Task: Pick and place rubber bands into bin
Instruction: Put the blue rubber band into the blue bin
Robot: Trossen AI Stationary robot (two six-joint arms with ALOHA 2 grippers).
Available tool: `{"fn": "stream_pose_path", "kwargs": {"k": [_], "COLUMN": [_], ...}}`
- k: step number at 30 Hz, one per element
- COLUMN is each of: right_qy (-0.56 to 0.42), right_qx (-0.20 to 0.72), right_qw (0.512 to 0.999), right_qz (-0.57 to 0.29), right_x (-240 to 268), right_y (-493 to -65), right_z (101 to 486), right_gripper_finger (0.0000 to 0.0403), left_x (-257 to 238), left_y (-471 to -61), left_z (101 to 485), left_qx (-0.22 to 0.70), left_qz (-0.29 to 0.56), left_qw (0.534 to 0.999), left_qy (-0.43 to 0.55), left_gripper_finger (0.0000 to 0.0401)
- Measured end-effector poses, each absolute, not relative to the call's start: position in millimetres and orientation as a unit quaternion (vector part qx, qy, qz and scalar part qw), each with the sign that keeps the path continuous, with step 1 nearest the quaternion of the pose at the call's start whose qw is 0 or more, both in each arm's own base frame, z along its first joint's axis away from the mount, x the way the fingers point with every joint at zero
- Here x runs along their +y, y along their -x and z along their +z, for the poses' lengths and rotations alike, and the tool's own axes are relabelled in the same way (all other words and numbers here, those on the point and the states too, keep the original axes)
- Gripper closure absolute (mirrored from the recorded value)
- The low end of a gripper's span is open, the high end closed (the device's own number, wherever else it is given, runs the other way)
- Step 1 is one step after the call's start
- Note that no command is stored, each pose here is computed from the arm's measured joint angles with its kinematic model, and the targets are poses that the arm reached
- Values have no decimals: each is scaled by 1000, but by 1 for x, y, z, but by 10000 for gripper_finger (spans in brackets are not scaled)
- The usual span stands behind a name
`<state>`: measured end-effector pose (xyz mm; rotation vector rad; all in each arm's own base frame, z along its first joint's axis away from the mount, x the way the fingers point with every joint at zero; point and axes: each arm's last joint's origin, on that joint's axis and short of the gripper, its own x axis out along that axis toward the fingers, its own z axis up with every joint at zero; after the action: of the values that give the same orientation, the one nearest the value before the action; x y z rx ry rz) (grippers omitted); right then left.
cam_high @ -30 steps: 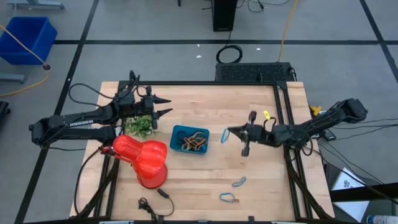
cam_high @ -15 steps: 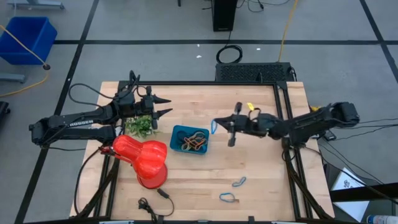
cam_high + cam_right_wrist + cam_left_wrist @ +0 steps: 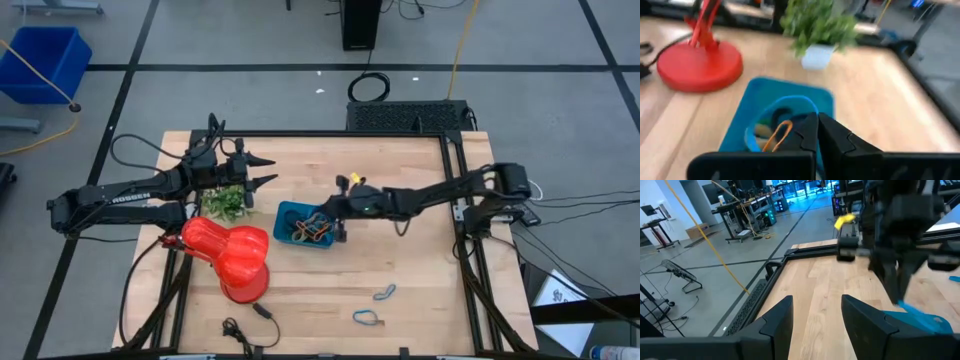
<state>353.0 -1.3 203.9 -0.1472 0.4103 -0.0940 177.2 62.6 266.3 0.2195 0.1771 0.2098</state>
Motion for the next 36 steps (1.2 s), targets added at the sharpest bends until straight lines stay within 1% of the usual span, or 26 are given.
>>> {"fn": "stream_pose_path", "kwargs": {"k": [3,9,14,19,30,33,36], "right_qy": [62,36,34,26,25,25,25], "right_qx": [240,280,295,296,296,297,297], "right_qw": [968,958,953,953,953,953,953], "right_qz": [-46,-52,-53,-55,-56,-55,-55], "right_x": [-1,-1,-1,-1,-1,-1,-1], "right_y": [-360,-365,-367,-367,-367,-367,-367], "right_z": [192,170,158,157,157,157,157], "right_gripper_finger": [403,403,403,400,374,361,339], "left_x": [63,63,63,63,63,63,63], "left_y": [-177,-177,-177,-177,-177,-177,-177], "left_z": [266,266,266,266,266,266,266], "left_qx": [88,88,88,88,88,88,88], "left_qz": [104,104,104,104,104,104,104], "left_qw": [985,985,985,985,985,985,985], "left_qy": [-109,-109,-109,-109,-109,-109,-109], "left_gripper_finger": [226,226,226,226,226,226,226]}}
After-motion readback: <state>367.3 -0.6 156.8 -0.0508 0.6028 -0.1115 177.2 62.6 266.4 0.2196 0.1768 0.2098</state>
